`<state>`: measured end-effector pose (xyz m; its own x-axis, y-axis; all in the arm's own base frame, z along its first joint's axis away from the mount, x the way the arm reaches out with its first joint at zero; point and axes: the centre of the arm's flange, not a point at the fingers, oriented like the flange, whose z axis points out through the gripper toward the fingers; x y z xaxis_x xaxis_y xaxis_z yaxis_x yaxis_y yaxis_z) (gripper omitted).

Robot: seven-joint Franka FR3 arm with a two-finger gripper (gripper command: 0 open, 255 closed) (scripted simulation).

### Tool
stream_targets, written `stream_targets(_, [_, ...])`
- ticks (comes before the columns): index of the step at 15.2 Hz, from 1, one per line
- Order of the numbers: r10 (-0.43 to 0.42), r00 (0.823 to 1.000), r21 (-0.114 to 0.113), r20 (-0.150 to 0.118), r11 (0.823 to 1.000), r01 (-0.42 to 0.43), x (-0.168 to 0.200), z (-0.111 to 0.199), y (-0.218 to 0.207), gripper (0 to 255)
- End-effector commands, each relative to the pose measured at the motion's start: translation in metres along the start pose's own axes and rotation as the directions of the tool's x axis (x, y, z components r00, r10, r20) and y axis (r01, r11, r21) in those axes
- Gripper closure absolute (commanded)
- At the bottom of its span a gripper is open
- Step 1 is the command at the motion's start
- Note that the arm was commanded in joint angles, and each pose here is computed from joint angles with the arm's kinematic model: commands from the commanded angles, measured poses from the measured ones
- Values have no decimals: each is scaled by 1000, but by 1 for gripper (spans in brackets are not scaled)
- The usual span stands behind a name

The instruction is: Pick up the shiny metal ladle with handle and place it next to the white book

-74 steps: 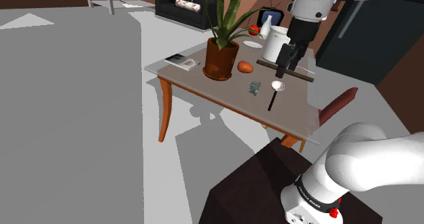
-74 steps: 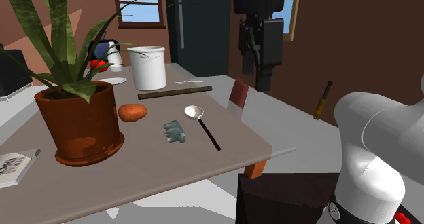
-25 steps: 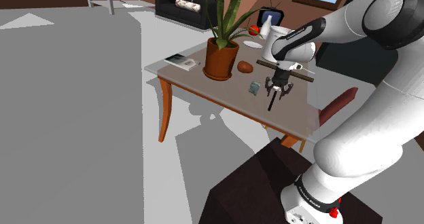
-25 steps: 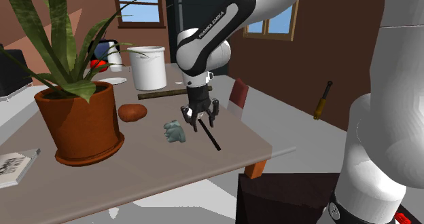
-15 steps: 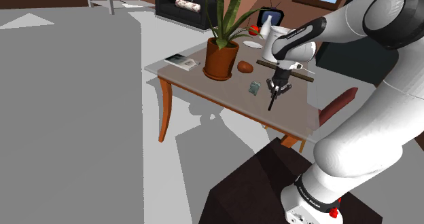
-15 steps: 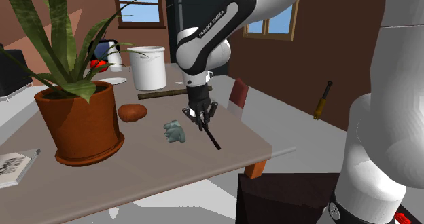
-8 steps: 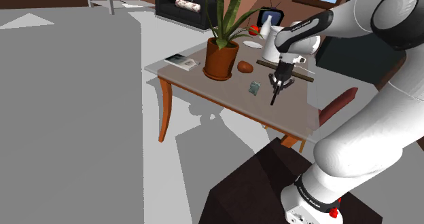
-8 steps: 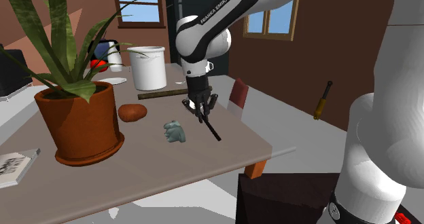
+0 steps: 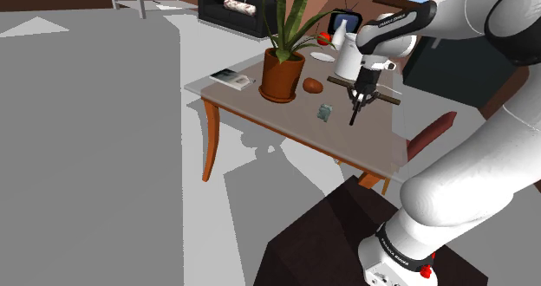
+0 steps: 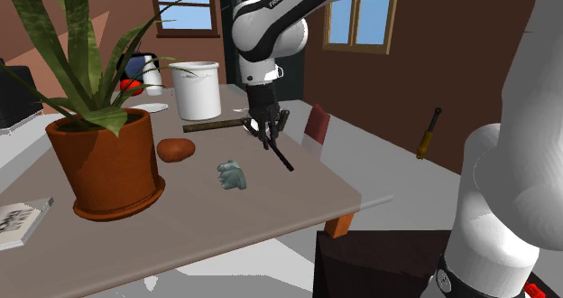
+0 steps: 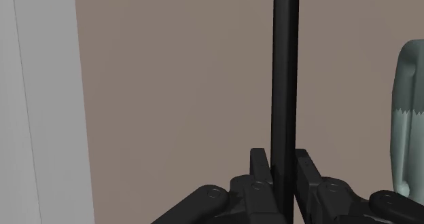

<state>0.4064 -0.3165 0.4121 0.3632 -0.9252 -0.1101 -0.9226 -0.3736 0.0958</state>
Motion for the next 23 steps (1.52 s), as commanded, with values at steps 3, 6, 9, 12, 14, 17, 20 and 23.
stream_targets(3, [0,1000,0,0,1000,0,-2,-21,3,255])
stream_targets(6, [0,1000,0,0,1000,0,-8,-32,-8,255])
stream_targets(9, [0,1000,0,0,1000,0,-23,-34,-45,255])
stream_targets(12, [0,1000,0,0,1000,0,-39,-36,-81,255])
stream_targets(14, [0,1000,0,0,1000,0,-49,-37,-106,255])
stream_targets(17, [0,1000,0,0,1000,0,-64,-39,-142,255])
stream_targets(20, [0,1000,0,0,1000,0,-80,-41,-178,255])
stream_targets(23, [0,1000,0,0,1000,0,-95,-43,-215,255])
